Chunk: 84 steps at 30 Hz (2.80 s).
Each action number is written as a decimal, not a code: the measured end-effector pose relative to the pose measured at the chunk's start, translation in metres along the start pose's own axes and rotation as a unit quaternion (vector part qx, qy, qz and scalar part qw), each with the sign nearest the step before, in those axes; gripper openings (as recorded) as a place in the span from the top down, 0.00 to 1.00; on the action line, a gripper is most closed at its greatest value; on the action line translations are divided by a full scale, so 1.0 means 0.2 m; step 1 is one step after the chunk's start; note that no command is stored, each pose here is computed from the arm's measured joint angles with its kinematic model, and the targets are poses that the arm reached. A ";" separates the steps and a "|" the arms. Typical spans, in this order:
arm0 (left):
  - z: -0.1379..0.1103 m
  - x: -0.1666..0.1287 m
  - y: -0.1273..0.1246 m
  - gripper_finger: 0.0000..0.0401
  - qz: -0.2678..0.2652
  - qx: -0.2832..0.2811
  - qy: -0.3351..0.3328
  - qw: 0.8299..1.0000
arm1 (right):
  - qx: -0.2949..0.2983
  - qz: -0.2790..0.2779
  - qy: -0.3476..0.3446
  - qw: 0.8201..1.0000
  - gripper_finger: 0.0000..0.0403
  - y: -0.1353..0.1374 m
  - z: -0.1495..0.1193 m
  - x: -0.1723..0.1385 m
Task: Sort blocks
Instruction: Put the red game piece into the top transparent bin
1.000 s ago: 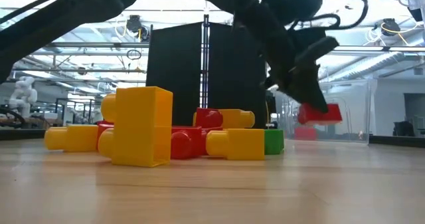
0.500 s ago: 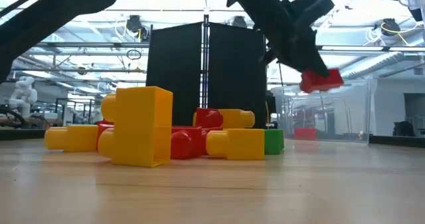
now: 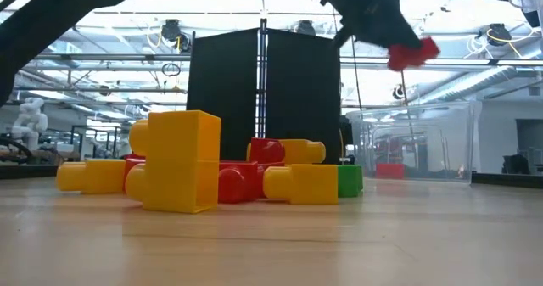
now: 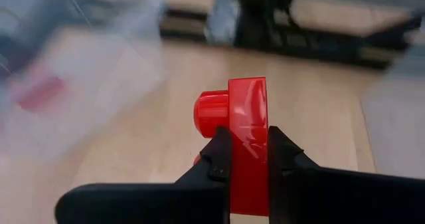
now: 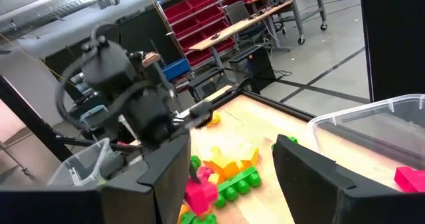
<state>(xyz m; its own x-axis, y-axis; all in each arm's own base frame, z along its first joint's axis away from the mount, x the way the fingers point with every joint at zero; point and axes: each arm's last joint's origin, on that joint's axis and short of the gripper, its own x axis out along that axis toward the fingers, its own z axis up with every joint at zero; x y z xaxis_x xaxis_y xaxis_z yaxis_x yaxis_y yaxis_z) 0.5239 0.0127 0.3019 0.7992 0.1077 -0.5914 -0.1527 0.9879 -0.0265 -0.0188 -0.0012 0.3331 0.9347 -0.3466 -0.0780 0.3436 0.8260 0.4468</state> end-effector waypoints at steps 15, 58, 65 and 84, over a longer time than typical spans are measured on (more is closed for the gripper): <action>0.21 -0.04 0.63 0.97 0.117 -0.034 -0.210 0.970 | -0.003 -0.010 -0.005 1.000 0.48 0.00 0.00 0.00; 0.21 -0.13 1.02 0.97 -0.013 -0.138 -0.245 0.960 | -0.026 -0.067 -0.033 0.997 0.48 -0.02 0.01 0.00; 0.12 -0.12 1.11 0.97 0.024 -0.060 -0.159 0.985 | -0.027 -0.067 -0.032 0.997 0.48 -0.02 0.01 0.00; 0.08 0.07 1.00 0.97 -0.007 0.042 -0.188 0.981 | -0.034 -0.104 -0.049 0.993 0.48 -0.03 0.01 0.00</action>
<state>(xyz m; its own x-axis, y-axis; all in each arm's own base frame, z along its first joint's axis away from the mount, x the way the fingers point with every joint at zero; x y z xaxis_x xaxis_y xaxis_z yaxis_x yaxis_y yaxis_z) 0.5139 0.2137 0.3015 0.9612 0.1115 -0.2523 -0.1036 0.9936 0.0441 -0.0216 -0.0072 0.3331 0.8308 -0.5515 -0.0747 0.5367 0.7586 0.3693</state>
